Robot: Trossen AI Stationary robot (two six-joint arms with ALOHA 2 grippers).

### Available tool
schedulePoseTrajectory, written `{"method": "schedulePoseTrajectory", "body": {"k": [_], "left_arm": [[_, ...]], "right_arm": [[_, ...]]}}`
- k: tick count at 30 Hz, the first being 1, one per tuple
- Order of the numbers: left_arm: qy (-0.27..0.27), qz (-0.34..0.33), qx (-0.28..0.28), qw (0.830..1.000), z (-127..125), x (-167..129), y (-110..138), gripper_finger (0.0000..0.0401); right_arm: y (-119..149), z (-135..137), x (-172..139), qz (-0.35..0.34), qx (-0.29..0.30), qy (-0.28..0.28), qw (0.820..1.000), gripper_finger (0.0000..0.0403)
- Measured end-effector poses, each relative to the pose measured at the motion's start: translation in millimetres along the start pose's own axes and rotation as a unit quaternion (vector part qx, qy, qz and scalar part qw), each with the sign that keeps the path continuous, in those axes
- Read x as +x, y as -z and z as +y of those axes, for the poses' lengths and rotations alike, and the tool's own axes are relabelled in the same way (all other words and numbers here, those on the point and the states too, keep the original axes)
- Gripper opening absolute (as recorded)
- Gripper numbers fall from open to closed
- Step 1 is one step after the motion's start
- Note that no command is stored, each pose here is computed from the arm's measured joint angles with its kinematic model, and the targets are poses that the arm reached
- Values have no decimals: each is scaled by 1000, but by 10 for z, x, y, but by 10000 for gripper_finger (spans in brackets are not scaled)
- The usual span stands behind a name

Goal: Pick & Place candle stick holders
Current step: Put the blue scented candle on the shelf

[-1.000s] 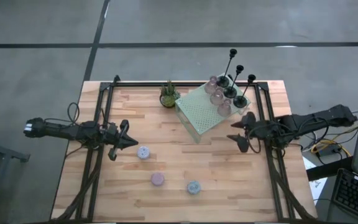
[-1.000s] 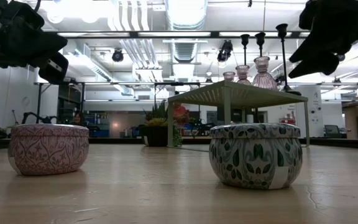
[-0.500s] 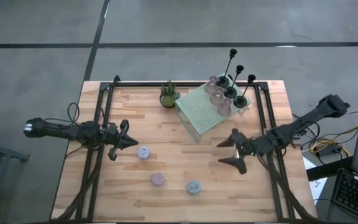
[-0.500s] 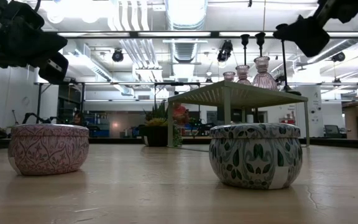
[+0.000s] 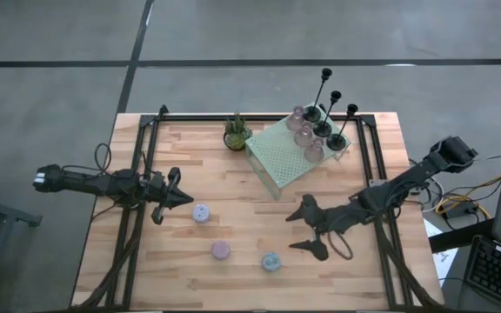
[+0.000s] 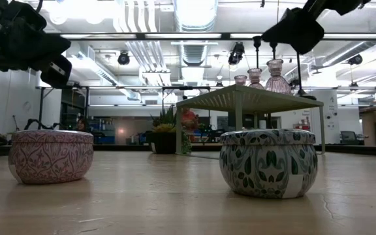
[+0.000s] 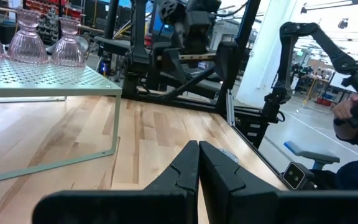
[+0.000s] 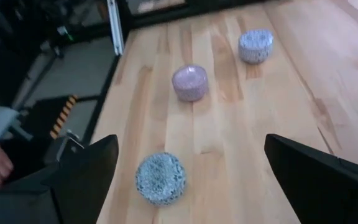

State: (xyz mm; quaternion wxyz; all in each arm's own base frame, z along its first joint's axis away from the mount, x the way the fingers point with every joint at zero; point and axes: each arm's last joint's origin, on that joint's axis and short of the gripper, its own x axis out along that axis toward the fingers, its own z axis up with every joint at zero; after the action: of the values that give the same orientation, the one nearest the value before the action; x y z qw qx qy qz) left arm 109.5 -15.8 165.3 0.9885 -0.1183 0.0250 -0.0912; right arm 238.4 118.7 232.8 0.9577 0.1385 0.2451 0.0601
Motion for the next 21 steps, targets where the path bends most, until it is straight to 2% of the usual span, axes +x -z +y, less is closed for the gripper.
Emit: {"method": "schedulePoseTrajectory", "body": {"k": [12,21], "left_arm": [[0,0,0,1000,0,0,0,14],[0,0,0,1000,0,0,0,14]], "right_arm": [[-111,144,251,52,-14,12,998,398],[-22,236,578,106,-40,3,994,398]]}}
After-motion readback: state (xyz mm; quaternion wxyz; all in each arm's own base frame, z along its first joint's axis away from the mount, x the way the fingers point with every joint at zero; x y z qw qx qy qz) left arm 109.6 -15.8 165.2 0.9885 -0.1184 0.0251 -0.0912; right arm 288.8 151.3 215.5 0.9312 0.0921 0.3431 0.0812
